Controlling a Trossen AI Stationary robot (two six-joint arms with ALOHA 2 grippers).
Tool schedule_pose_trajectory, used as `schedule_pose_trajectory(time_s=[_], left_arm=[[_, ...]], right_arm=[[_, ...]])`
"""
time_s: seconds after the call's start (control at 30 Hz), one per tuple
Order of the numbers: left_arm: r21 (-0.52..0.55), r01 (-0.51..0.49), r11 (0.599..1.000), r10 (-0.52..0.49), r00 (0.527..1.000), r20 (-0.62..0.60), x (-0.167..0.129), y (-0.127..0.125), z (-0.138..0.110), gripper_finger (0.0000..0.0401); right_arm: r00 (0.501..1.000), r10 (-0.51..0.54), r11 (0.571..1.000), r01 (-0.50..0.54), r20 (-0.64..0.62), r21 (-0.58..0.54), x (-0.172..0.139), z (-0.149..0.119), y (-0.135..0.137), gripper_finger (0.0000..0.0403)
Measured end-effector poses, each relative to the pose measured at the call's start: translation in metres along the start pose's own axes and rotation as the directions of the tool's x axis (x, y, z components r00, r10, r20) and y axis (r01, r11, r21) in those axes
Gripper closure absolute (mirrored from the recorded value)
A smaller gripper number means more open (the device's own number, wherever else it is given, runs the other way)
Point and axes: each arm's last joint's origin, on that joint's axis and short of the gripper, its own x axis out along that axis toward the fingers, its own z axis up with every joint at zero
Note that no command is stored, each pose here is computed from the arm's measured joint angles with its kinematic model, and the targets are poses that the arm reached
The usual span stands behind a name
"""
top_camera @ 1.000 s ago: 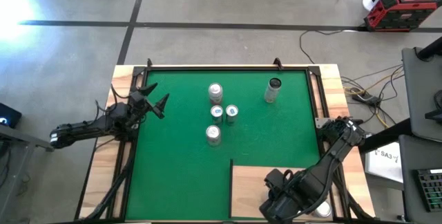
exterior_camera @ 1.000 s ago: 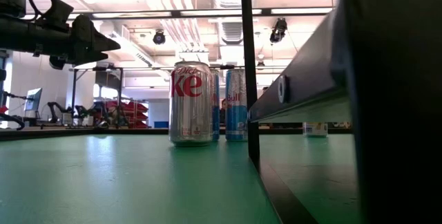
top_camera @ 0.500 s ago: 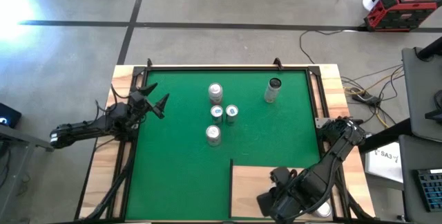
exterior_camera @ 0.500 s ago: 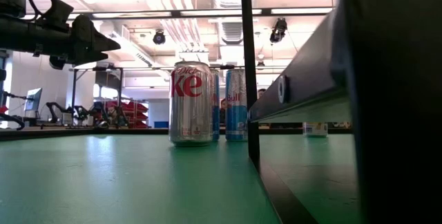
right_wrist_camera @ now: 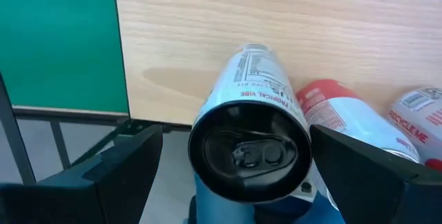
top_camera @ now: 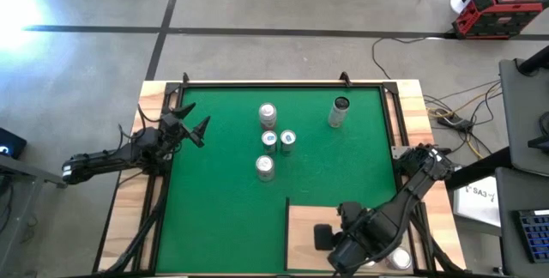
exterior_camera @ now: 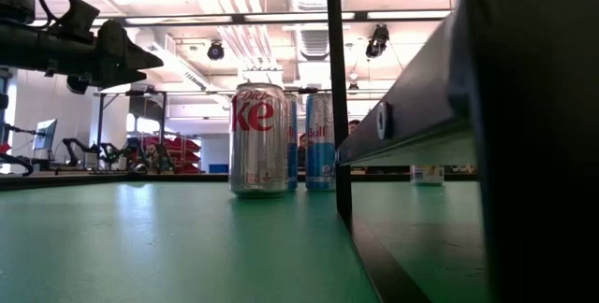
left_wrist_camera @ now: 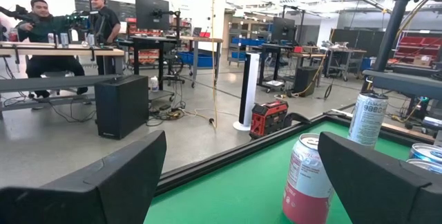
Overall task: Place canned beverage on shelf
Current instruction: Put the right white-yellow soda can on the shelf
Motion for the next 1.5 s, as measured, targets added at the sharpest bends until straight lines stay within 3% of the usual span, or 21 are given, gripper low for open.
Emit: schedule_pose_trajectory(time_s=[0.17,0.7,1.2,1.5], left_arm=[[0.0,0.0,1.0,0.0,1.0,0.0,0.0,0.0,0.0,0.0038],[0.0,0.0,1.0,0.0,1.0,0.0,0.0,0.0,0.0,0.0038],[0.0,0.0,1.0,0.0,1.0,0.0,0.0,0.0,0.0,0.0038],[0.0,0.0,1.0,0.0,1.0,0.0,0.0,0.0,0.0,0.0038]], right_arm=[[1.0,-0.008,0.999,0.008,0.005,0.039,0.002,0.002,0.0,0.0048],[0.995,-0.089,0.995,0.09,0.034,-0.046,0.02,0.004,-0.004,0.0053],[0.999,-0.046,0.99,0.045,-0.006,-0.132,0.027,0.0,0.0,0.015],[0.999,-0.048,0.999,0.048,-0.023,0.012,0.029,-0.001,0.0,0.0143]])
